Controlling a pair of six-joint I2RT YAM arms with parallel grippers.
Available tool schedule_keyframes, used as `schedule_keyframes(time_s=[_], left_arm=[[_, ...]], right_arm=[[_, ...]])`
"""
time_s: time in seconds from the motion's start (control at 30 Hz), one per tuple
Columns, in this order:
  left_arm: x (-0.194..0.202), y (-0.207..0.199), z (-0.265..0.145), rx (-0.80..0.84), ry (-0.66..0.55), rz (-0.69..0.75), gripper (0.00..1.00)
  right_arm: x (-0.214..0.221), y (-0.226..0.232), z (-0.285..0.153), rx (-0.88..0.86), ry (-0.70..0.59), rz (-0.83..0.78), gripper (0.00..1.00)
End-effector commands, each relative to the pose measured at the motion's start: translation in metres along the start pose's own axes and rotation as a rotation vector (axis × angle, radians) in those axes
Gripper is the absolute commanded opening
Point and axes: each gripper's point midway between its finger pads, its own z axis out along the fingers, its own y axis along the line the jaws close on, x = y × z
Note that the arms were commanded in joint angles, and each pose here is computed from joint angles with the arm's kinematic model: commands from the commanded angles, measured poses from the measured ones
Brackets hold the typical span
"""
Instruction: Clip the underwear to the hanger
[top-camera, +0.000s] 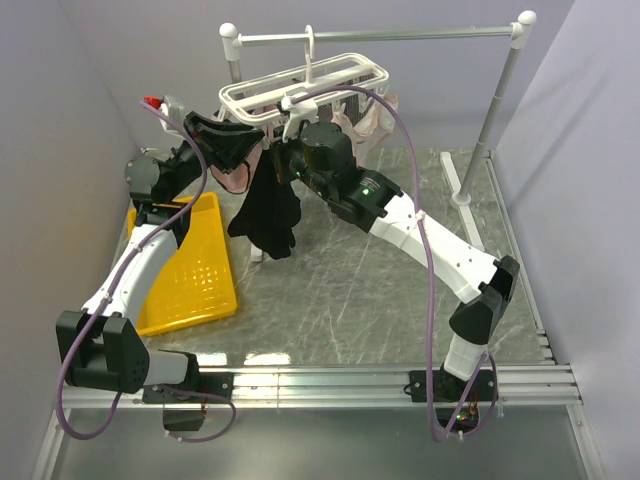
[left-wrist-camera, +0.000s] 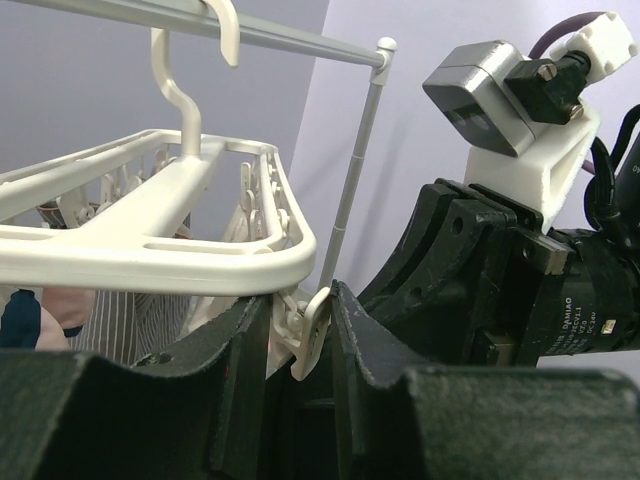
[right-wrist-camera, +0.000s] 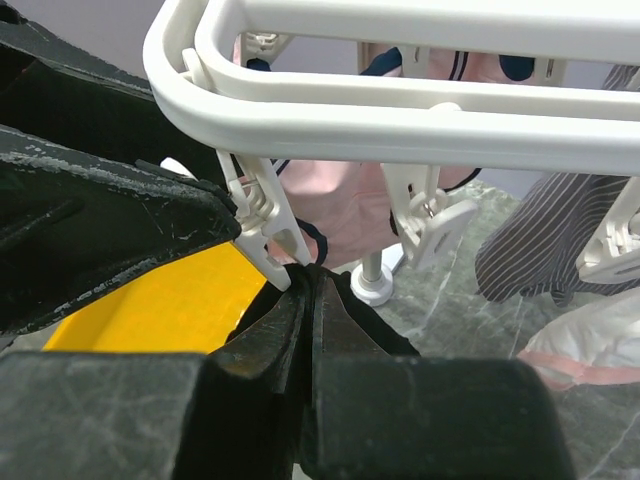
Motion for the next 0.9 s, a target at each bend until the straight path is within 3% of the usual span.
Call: schedule_keyframes(time_s=[0.0, 0.87], left_arm=[[-0.008, -0.009, -0.001, 0.012, -0.019, 0.045, 0.00], [0.001, -0.015, -0.004, 0.039, 0.015, -0.009, 0.01]], right_arm=[[-0.045, 0.009, -0.018, -0.036, -0.112, 0.042, 0.00], [-0.081, 0.015, -0.036, -0.086, -0.199, 0.059, 0.00]])
